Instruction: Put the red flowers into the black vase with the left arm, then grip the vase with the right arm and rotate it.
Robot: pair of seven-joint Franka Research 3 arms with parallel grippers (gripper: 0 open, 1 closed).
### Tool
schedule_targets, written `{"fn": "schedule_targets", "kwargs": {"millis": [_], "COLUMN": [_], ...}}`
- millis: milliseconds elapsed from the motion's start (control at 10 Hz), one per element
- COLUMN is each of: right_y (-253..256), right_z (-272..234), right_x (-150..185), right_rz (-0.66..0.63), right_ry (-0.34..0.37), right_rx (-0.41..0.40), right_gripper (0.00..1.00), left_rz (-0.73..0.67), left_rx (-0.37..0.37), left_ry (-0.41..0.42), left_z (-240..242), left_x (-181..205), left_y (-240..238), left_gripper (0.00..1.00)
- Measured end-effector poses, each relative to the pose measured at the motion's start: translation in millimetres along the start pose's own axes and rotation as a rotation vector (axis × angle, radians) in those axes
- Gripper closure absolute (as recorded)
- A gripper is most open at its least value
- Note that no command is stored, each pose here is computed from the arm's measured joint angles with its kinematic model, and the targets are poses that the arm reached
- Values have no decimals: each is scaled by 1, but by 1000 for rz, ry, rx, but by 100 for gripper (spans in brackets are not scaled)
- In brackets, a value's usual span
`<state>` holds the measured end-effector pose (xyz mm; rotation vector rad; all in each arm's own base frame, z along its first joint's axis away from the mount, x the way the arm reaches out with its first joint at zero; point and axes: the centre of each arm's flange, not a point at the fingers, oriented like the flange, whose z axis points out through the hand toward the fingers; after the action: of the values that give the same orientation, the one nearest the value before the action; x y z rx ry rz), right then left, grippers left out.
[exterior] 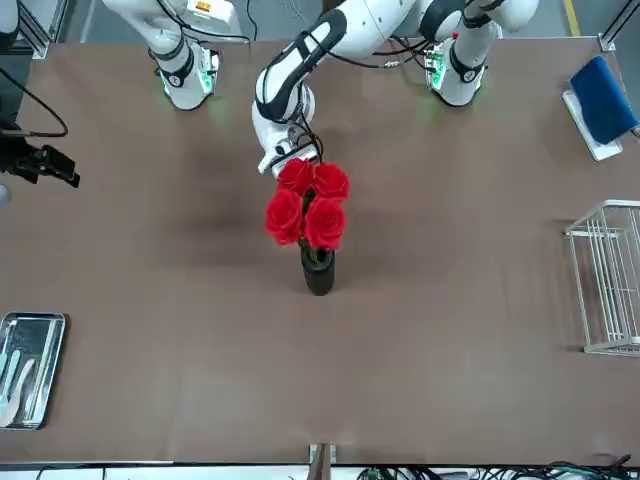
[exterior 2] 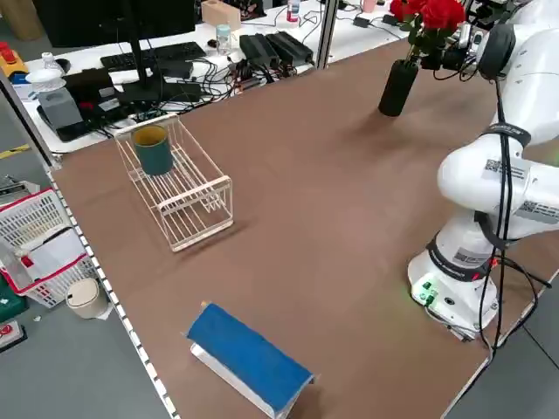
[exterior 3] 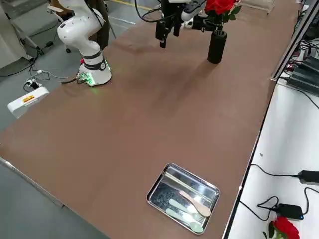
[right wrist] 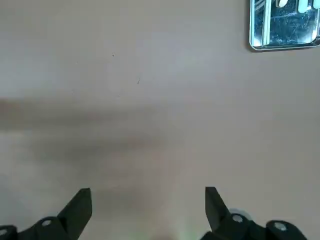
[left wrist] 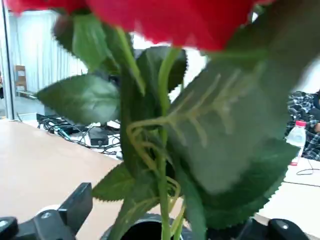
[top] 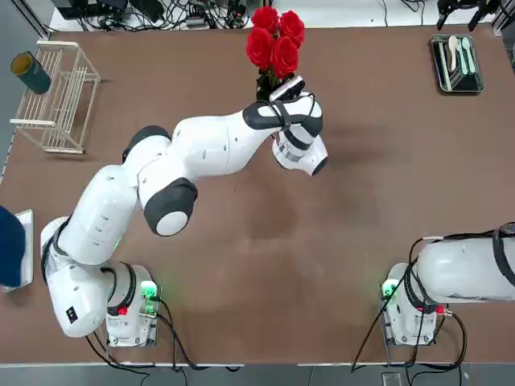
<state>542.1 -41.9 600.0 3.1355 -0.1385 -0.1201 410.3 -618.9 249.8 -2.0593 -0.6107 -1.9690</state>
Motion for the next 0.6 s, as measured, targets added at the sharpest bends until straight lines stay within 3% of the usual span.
{"fn": "schedule_targets", "kwargs": {"millis": [600], "right_y": [-1], "right_z": [0], "right_x": [0], "right_rz": [-1], "right_ry": [1], "right_rx": [0], "right_gripper": [0], "left_rz": [8], "left_rx": [-28], "left_ry": [-3], "left_z": [15], "left_x": [-5], "left_y": [1], "left_gripper": [0]}}
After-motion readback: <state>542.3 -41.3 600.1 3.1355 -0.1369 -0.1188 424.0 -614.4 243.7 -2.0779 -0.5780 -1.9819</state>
